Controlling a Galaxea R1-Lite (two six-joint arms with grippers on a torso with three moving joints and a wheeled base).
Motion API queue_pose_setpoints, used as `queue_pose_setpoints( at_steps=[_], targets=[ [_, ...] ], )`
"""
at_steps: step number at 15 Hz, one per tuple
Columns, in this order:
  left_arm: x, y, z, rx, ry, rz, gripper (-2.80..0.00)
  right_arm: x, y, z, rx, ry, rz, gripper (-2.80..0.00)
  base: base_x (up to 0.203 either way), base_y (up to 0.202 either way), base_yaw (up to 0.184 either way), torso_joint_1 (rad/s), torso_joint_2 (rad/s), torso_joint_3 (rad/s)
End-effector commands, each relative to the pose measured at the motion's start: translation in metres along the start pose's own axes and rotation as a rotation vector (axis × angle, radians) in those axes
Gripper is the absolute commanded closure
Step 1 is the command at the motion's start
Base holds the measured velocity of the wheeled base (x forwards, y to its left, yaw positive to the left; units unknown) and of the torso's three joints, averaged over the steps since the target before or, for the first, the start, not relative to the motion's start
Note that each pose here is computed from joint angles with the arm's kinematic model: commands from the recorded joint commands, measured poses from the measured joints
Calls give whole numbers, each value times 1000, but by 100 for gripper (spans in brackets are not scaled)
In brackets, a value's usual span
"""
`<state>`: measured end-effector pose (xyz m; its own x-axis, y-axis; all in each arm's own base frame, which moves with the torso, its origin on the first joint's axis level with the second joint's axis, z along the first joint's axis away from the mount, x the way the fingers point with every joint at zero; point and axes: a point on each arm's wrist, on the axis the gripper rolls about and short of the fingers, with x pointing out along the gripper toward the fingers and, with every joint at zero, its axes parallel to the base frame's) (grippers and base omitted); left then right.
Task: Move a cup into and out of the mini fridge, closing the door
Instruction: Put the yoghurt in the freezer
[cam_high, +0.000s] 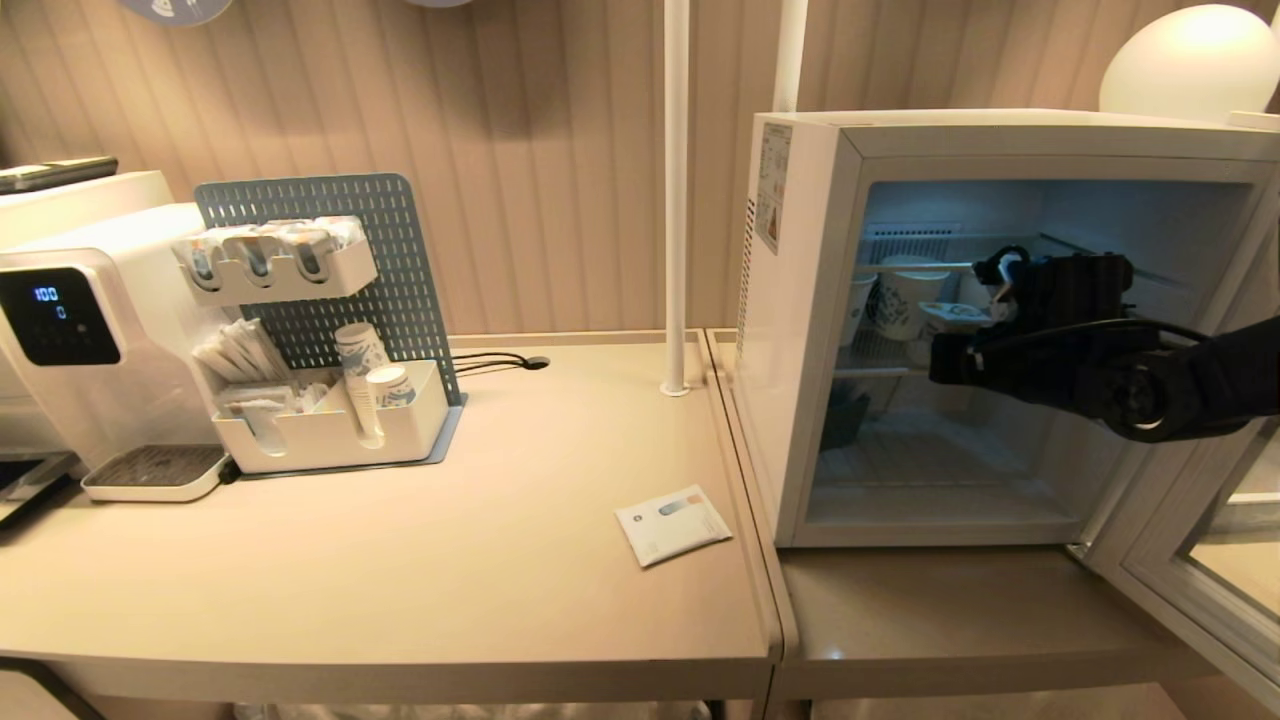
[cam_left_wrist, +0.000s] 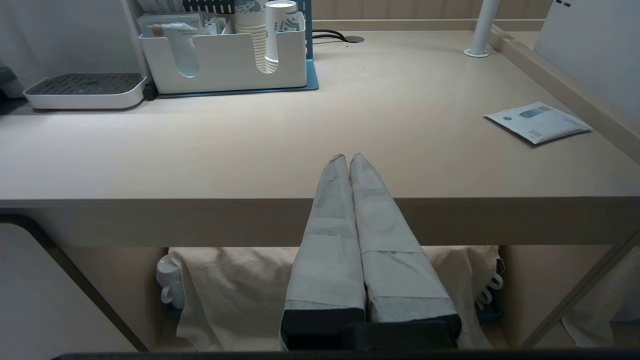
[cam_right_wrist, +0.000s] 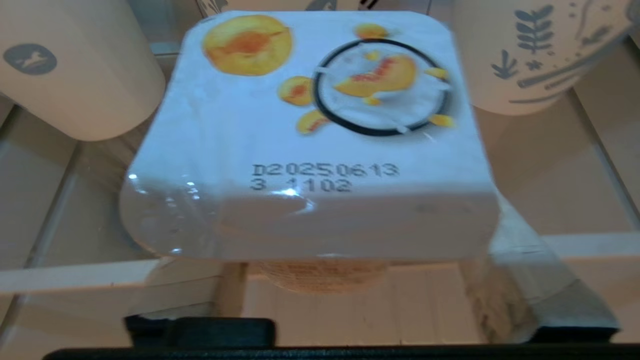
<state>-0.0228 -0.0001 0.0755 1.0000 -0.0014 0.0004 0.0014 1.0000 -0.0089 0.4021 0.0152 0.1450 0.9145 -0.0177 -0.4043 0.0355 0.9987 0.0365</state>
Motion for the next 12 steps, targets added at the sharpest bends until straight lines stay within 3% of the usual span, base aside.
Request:
queue_pose_setpoints(
  at_steps=[1, 12],
  targets=[
    [0, 0, 0, 0, 0, 0, 0, -14, 0, 8, 0, -31, 2, -280, 0, 0, 0, 0, 0, 0],
    [0, 0, 0, 0, 1, 0, 0, -31, -2, 7, -2, -29, 1, -280, 0, 0, 0, 0, 0, 0]
  ],
)
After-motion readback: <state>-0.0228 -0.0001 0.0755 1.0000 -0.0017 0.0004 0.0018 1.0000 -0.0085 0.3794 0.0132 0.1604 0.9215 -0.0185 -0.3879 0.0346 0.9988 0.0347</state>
